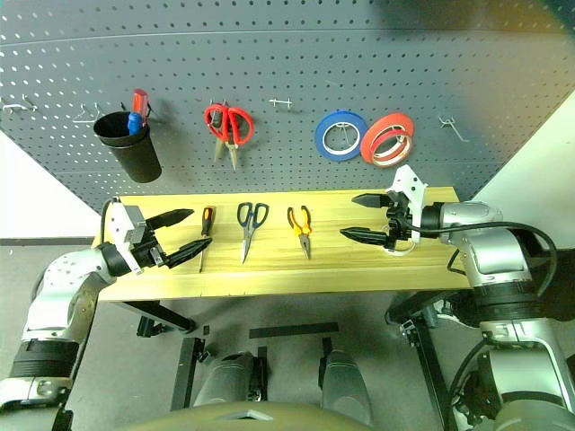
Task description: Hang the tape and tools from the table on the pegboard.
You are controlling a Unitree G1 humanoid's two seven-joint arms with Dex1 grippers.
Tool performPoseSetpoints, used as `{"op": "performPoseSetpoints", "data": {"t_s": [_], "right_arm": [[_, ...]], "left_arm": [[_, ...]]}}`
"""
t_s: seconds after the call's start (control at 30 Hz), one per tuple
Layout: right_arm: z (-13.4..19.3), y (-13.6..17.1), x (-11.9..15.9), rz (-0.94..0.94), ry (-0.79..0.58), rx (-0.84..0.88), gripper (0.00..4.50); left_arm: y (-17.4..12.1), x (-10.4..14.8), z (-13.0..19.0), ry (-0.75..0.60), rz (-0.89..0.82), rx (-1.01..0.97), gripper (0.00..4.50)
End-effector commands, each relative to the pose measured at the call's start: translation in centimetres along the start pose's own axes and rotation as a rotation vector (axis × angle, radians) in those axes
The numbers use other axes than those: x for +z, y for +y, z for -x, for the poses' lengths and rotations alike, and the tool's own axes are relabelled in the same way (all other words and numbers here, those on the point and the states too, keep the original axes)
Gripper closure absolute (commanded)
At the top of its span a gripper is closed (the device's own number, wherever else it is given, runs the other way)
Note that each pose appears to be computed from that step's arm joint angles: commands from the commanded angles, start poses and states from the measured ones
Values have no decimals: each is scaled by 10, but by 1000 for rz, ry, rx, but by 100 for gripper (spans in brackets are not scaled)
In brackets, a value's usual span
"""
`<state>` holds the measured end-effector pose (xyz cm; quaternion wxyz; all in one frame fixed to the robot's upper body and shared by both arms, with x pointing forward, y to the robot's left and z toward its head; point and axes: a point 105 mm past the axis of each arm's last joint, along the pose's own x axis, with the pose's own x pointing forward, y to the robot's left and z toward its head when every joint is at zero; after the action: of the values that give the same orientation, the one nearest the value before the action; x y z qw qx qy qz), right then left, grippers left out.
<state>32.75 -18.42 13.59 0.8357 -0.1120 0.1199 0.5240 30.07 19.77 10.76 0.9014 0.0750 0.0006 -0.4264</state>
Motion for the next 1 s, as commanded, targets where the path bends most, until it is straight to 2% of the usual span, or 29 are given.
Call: {"op": "performPoseSetpoints", "data": {"t_s": [0.03,0.2,0.53,0.7,1.0], "right_arm": [[7,-2,5,19,-21,-22,0],[11,-3,-2,8,12,-39,0],[25,-20,-35,-66,187,-164,0],[28,-29,-38,-77,211,-219,0],[26,-44,-58,-120,336,-303,0]], "left_arm": [[-2,10,0,-31,-42,9,14],[-7,21,-8,-51,-48,-10,14],[-11,36,-38,-54,-42,-31,14],[-18,30,-60,-16,-72,-116,14],[-24,15,-103,55,-131,-268,14]]}}
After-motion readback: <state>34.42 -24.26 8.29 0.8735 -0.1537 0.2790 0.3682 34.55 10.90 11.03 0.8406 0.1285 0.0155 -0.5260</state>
